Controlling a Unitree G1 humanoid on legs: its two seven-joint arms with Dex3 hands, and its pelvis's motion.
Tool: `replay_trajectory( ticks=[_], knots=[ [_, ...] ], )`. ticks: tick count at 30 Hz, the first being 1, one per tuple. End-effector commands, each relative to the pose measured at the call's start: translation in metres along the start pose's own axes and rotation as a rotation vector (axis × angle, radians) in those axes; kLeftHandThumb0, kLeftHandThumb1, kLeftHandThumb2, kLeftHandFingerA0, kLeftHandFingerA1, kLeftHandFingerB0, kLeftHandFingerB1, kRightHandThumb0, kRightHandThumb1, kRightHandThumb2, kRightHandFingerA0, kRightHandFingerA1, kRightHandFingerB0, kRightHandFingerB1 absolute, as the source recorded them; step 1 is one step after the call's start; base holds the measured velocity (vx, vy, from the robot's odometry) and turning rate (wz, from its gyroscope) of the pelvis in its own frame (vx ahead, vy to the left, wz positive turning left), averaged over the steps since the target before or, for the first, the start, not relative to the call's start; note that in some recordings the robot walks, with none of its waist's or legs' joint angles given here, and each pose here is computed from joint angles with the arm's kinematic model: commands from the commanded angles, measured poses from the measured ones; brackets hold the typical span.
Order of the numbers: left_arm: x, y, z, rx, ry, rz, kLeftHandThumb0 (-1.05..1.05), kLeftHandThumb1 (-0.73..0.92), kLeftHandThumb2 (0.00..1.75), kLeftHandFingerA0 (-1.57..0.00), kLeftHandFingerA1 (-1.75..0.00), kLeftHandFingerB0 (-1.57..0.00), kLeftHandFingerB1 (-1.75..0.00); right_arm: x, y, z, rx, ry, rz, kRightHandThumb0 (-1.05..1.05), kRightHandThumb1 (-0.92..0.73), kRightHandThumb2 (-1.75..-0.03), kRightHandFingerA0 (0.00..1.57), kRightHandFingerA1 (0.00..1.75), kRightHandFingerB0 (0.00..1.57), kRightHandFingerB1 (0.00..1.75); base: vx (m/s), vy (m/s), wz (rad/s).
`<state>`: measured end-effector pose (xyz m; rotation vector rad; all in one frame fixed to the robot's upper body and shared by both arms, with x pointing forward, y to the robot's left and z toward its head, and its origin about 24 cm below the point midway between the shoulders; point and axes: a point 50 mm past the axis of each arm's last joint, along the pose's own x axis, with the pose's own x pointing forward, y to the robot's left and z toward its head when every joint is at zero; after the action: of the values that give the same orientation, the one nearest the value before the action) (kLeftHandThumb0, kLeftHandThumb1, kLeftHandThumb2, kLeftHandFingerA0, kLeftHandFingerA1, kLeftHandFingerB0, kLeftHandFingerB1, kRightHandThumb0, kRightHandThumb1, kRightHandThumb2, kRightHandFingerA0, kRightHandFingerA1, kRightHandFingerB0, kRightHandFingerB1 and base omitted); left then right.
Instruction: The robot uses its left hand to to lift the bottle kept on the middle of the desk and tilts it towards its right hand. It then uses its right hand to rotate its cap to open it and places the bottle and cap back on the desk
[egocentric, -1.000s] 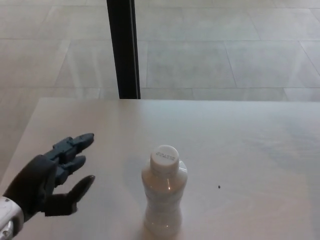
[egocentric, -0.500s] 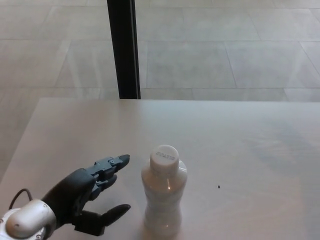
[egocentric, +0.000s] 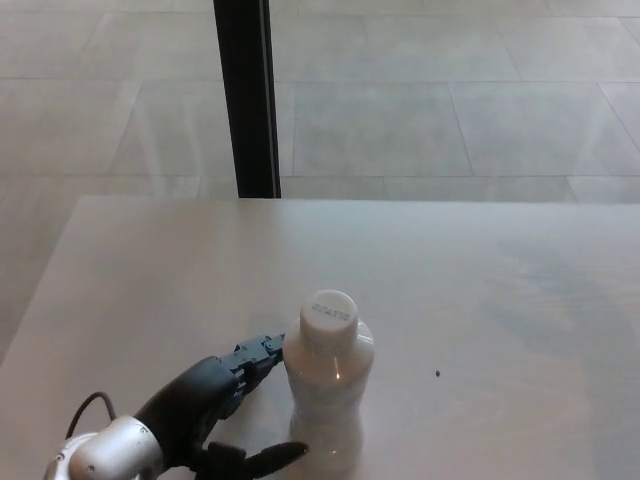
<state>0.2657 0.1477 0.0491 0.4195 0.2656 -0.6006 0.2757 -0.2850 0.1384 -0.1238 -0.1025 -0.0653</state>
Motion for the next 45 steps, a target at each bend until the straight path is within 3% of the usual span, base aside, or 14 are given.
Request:
replay_trajectory(
  ticks=[1,2,3,27,29,30,34,35,37,38,39,40,44,45],
  knots=[
    [-0.001,0.000,-0.007,-0.004,0.051,0.014,-0.82,0.53,1.02,0.00,-0.29,0.00,-0.01,-0.001,-0.001,0.000,0.011,0.007,-0.017,-0.94,-0.20,-0.74,0.48,0.98,0.52,0.81,0.00,0.000,0.00],
    [-0.001,0.000,-0.007,-0.004,0.051,0.013,-0.82,0.53,1.02,0.00,-0.29,0.00,-0.01,-0.001,-0.001,0.000,0.010,0.007,-0.017,-0.94,-0.20,-0.74,0.48,0.98,0.52,0.81,0.00,0.000,0.00],
    [0.001,-0.002,-0.008,-0.024,0.040,-0.002,-1.05,0.45,0.58,0.00,0.00,0.00,0.00,-0.001,-0.003,0.003,0.012,0.005,-0.021,-1.05,-0.28,-0.75,0.50,1.03,0.52,0.81,0.00,0.000,0.00],
    [0.037,-0.071,0.007,-0.338,-0.093,0.296,-1.05,0.52,0.59,0.00,0.00,0.00,0.00,-0.005,0.000,-0.003,0.049,0.043,-0.026,-0.91,-0.12,-0.66,0.53,1.17,0.54,0.79,0.00,0.000,0.00],
    [0.040,-0.078,0.008,-0.335,-0.088,0.311,-1.05,0.42,0.80,0.00,0.00,0.00,0.00,-0.006,0.000,-0.005,0.057,0.050,-0.027,-0.89,-0.15,-0.66,0.50,1.14,0.51,0.77,0.00,0.000,0.00],
    [0.042,-0.083,0.010,-0.319,-0.081,0.319,-0.97,0.58,1.04,0.00,-0.20,0.00,-0.01,-0.007,0.000,-0.006,0.057,0.052,-0.027,-0.91,-0.15,-0.66,0.47,1.15,0.53,0.79,0.00,0.000,0.00],
    [0.044,-0.090,0.008,-0.314,-0.039,0.362,-0.92,0.55,1.02,0.00,-0.24,0.00,0.00,-0.009,-0.001,-0.006,0.050,0.055,-0.032,-0.84,-0.26,-0.51,0.41,1.19,0.52,0.80,0.00,0.000,0.00],
    [0.045,-0.092,0.008,-0.310,-0.035,0.378,-0.92,0.54,1.01,0.00,-0.25,0.00,0.00,-0.009,-0.002,-0.007,0.046,0.058,-0.034,-0.83,-0.16,-0.70,0.40,1.04,0.51,0.79,0.00,0.000,0.00],
    [0.046,-0.101,0.006,-0.365,-0.044,0.537,-0.69,0.36,0.85,0.00,-0.56,0.00,-0.28,-0.011,-0.005,-0.009,0.037,0.065,-0.043,-0.84,-0.16,-0.69,0.41,1.03,0.51,0.79,0.00,0.000,0.00],
    [0.045,-0.106,0.006,-0.471,-0.046,0.661,-0.55,0.36,0.80,-0.48,-0.84,0.00,-0.43,-0.011,-0.006,-0.009,0.044,0.067,-0.046,-0.83,-0.16,-0.69,0.43,1.05,0.51,0.79,0.00,0.000,0.00],
    [0.043,-0.107,0.003,-0.480,-0.039,0.676,-0.55,0.36,0.80,-0.48,-0.84,0.00,-0.43,-0.012,-0.003,-0.012,0.047,0.075,-0.042,-0.83,-0.16,-0.69,0.43,1.05,0.51,0.79,0.00,0.000,0.00],
    [0.044,-0.109,0.002,-0.449,-0.020,0.733,-0.35,0.76,0.64,-0.95,-1.36,-0.11,-0.50,-0.013,-0.004,-0.013,0.051,0.077,-0.045,-0.93,-0.22,-0.69,0.46,1.09,0.52,0.81,0.00,0.000,0.00],
    [0.047,-0.110,0.004,-0.382,-0.027,0.831,-0.13,0.77,1.06,-1.31,-1.42,-0.33,-0.64,-0.015,-0.007,-0.013,0.048,0.071,-0.053,-0.92,-0.20,-0.69,0.61,1.11,0.55,0.79,0.00,0.000,0.00],
    [0.047,-0.108,0.005,-0.382,-0.028,0.828,-0.01,0.76,1.06,-1.10,-1.68,-0.75,-0.94,-0.015,-0.008,-0.013,0.062,0.070,-0.059,-0.77,-0.11,-0.67,0.77,1.08,0.57,0.76,0.00,0.000,0.00]
  ],
)
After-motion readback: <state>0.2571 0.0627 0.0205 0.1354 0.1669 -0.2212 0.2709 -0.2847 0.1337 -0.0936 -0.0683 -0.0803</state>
